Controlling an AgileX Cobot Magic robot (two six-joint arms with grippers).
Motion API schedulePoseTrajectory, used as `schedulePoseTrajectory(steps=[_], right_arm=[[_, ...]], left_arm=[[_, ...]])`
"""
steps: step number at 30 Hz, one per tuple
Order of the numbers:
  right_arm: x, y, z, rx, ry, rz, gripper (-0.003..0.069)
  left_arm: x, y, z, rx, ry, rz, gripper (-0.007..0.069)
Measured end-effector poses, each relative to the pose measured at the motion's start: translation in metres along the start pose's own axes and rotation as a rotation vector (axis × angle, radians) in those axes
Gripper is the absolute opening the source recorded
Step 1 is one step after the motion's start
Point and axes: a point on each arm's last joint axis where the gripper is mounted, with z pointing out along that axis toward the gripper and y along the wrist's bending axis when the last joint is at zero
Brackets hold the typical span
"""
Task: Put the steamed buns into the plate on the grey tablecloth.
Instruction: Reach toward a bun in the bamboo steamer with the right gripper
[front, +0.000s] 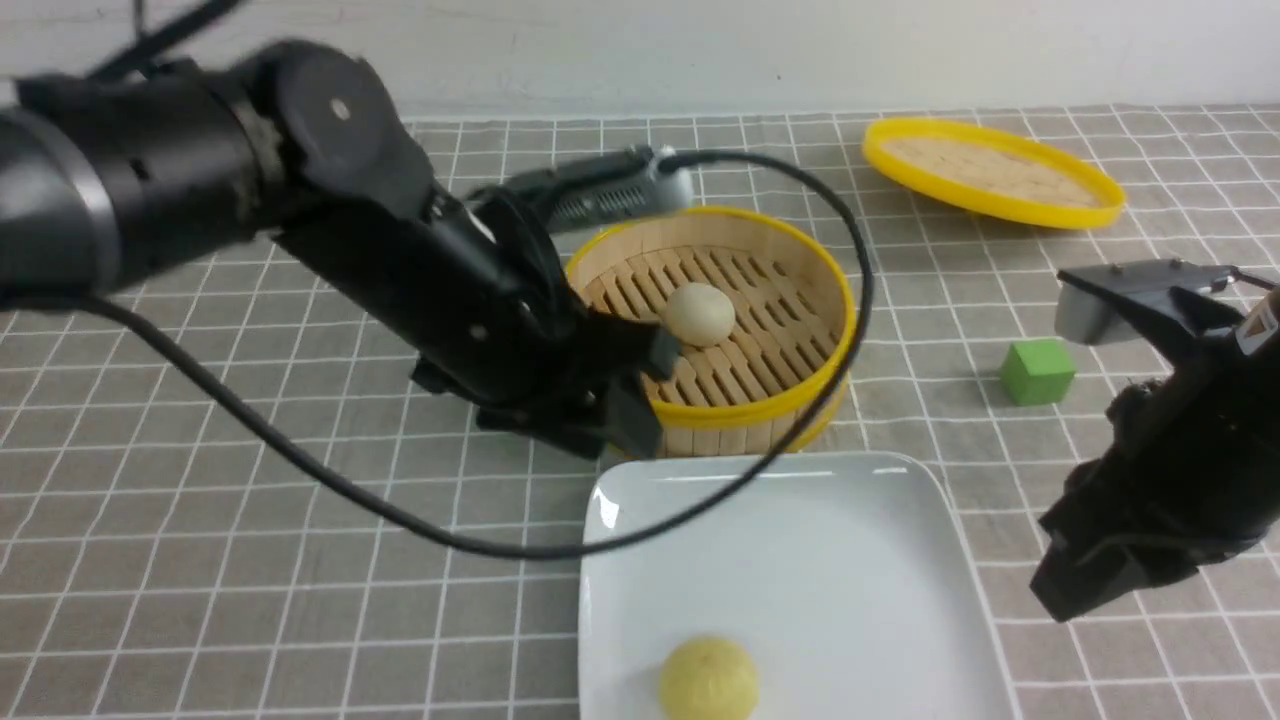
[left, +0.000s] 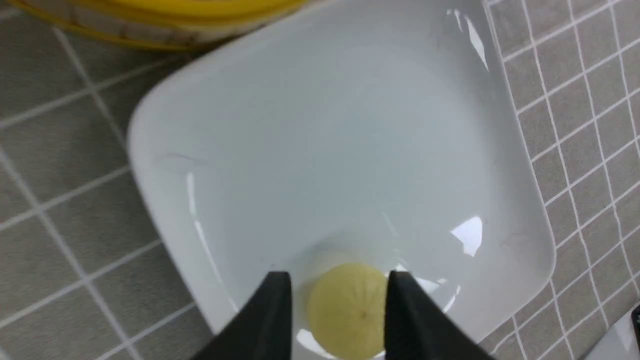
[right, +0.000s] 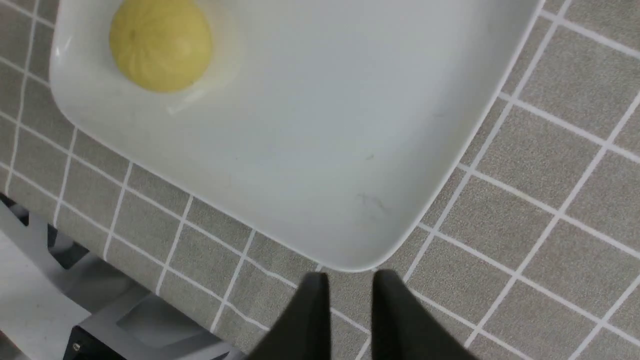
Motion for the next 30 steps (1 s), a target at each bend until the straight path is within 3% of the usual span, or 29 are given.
schedulePoseTrajectory(steps=[2,6,10,12,16,20,23,27,30], right_arm=[[-0.004,0.002,0.002,-0.005,0.007,-0.026,-0.0003],[-0.025,0.005,0.010,-0.009,0.020,-0.044,-0.0010],[-0.066,0.009,0.021,-0.005,-0.009,-0.074,0.0019],[-0.100,0.011,0.032,0.007,-0.051,-0.100,0.0067],[-0.153,0.015,0.050,0.035,-0.132,-0.151,0.0204],[-0.208,0.005,0.084,0.104,-0.228,-0.202,0.0367],[-0.235,-0.004,0.105,0.151,-0.276,-0.231,0.0449],[-0.253,-0.012,0.125,0.176,-0.295,-0.248,0.0471],[-0.258,-0.017,0.138,0.180,-0.290,-0.249,0.0405]], left_arm=[[-0.008,0.011,-0.022,-0.018,-0.002,-0.014,0.0113],[-0.017,0.036,-0.047,-0.051,-0.039,-0.069,0.0007],[-0.019,0.054,-0.057,-0.077,-0.064,-0.114,0.0002],[-0.019,0.057,-0.058,-0.088,-0.064,-0.117,0.0002],[-0.018,0.057,-0.058,-0.090,-0.057,-0.115,0.0002],[-0.018,0.057,-0.058,-0.091,-0.056,-0.114,0.0002],[-0.018,0.058,-0.058,-0.092,-0.055,-0.114,0.0002],[-0.018,0.058,-0.058,-0.093,-0.054,-0.113,0.0003],[-0.018,0.058,-0.058,-0.093,-0.054,-0.113,0.0007]])
